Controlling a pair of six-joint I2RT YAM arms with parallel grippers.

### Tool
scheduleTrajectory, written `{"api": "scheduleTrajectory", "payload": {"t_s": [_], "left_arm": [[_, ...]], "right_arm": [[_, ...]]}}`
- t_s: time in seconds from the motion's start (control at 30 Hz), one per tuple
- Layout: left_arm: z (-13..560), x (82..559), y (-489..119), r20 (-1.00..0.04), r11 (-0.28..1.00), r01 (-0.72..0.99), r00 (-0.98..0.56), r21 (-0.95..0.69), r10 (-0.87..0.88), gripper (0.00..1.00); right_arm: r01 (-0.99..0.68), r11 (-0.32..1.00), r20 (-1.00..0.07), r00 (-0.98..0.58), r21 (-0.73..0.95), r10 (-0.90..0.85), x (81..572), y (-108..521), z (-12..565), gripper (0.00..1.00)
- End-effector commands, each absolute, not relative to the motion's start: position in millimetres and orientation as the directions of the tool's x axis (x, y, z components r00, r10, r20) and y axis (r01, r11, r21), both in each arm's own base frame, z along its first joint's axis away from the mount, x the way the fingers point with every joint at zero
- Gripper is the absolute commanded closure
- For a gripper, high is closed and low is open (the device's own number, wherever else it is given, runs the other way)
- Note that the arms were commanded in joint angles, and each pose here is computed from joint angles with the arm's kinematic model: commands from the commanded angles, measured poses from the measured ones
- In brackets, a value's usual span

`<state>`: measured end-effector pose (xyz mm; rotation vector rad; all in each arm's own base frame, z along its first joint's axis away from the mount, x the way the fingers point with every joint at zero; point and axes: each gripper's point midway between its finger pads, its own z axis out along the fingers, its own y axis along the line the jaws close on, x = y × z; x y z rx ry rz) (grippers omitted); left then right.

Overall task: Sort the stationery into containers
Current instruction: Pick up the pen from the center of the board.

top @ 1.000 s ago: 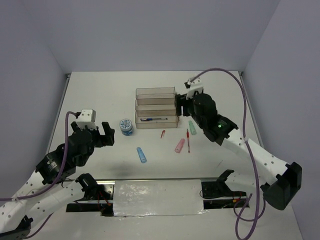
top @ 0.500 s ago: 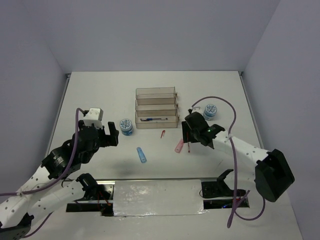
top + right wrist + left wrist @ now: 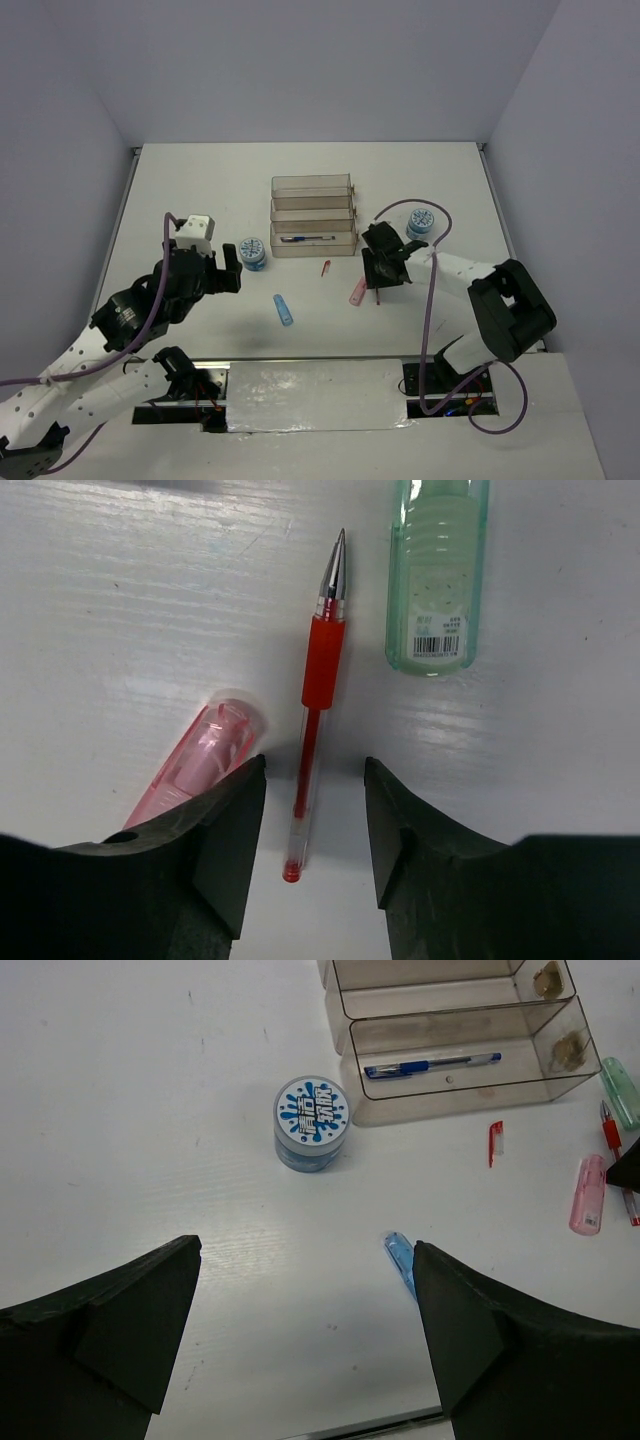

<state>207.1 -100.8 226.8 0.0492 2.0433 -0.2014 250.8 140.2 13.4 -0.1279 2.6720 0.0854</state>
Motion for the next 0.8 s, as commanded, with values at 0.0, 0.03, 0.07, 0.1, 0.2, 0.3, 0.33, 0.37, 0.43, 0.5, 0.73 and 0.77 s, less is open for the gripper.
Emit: {"api": "scheduleTrajectory", "payload": {"t_s": [0.0, 0.03, 0.07, 0.1, 0.2, 0.3, 0.33, 0.37, 0.43, 0.5, 0.73, 0.77], "left_arm": [[239.0, 210.8, -103.9, -0.900, 0.981, 0.135, -0.430, -0.142, -0.071, 0.01], [239.1, 210.9, -103.8, -0.900, 0.981, 0.133, -0.430, -0.145, -0.074, 0.01], [238.8, 210.7, -103.6, -0.900, 0.981, 0.134, -0.430, -0.142, -0.072, 0.01], [238.2, 210.7, -103.6, -0.899, 0.981, 0.132, -0.433, -0.142, -0.072, 0.01], [239.6, 210.4, -102.5, -0.900, 0.981, 0.127, -0.429, -0.147, -0.079, 0.01], [240.8, 210.0, -101.3, -0.901, 0.981, 0.122, -0.425, -0.150, -0.085, 0.01], [241.5, 210.0, -101.4, -0.902, 0.981, 0.122, -0.423, -0.152, -0.087, 0.01], [242.1, 210.0, -101.5, -0.901, 0.980, 0.121, -0.423, -0.157, -0.092, 0.01], [242.5, 210.3, -104.2, -0.899, 0.978, 0.126, -0.428, -0.164, -0.096, 0.01], [241.4, 209.7, -110.6, -0.883, 0.971, 0.120, -0.451, -0.206, -0.132, 0.01], [194.8, 220.2, -191.0, -0.750, 0.936, 0.162, -0.647, -0.314, -0.140, 0.03], [192.0, 225.1, -202.7, -0.747, 0.935, 0.156, -0.649, -0.319, -0.147, 0.03]], "right_arm": [[-0.113, 0.991, -0.471, -0.880, 0.068, -0.068, 268.5, 153.7, 14.1, 0.49], [-0.110, 0.992, -0.460, -0.885, 0.066, -0.068, 268.4, 154.1, 12.8, 0.52], [-0.108, 0.992, -0.444, -0.893, 0.063, -0.069, 266.4, 154.3, 9.8, 0.53], [-0.107, 0.992, -0.421, -0.904, 0.064, -0.070, 263.2, 154.5, 5.5, 0.54], [-0.098, 0.993, -0.386, -0.920, 0.071, -0.063, 255.7, 152.0, -1.2, 0.64], [-0.099, 0.989, -0.370, -0.928, 0.114, -0.050, 247.7, 154.4, -4.8, 0.87], [-0.095, 0.988, -0.365, -0.930, 0.121, -0.045, 245.2, 154.4, -5.8, 0.93], [-0.096, 0.987, -0.366, -0.930, 0.126, -0.043, 241.4, 153.2, -6.6, 0.99], [-0.090, 0.986, -0.369, -0.929, 0.139, -0.033, 238.3, 153.0, -6.4, 1.00], [-0.092, 0.985, -0.391, -0.920, 0.148, -0.027, 233.6, 150.8, 0.0, 1.00], [-0.031, 0.987, -0.612, -0.787, 0.156, 0.073, 246.7, 128.9, 96.6, 1.00], [-0.027, 0.983, -0.675, -0.730, 0.182, 0.105, 250.3, 125.7, 127.0, 1.00]]}}
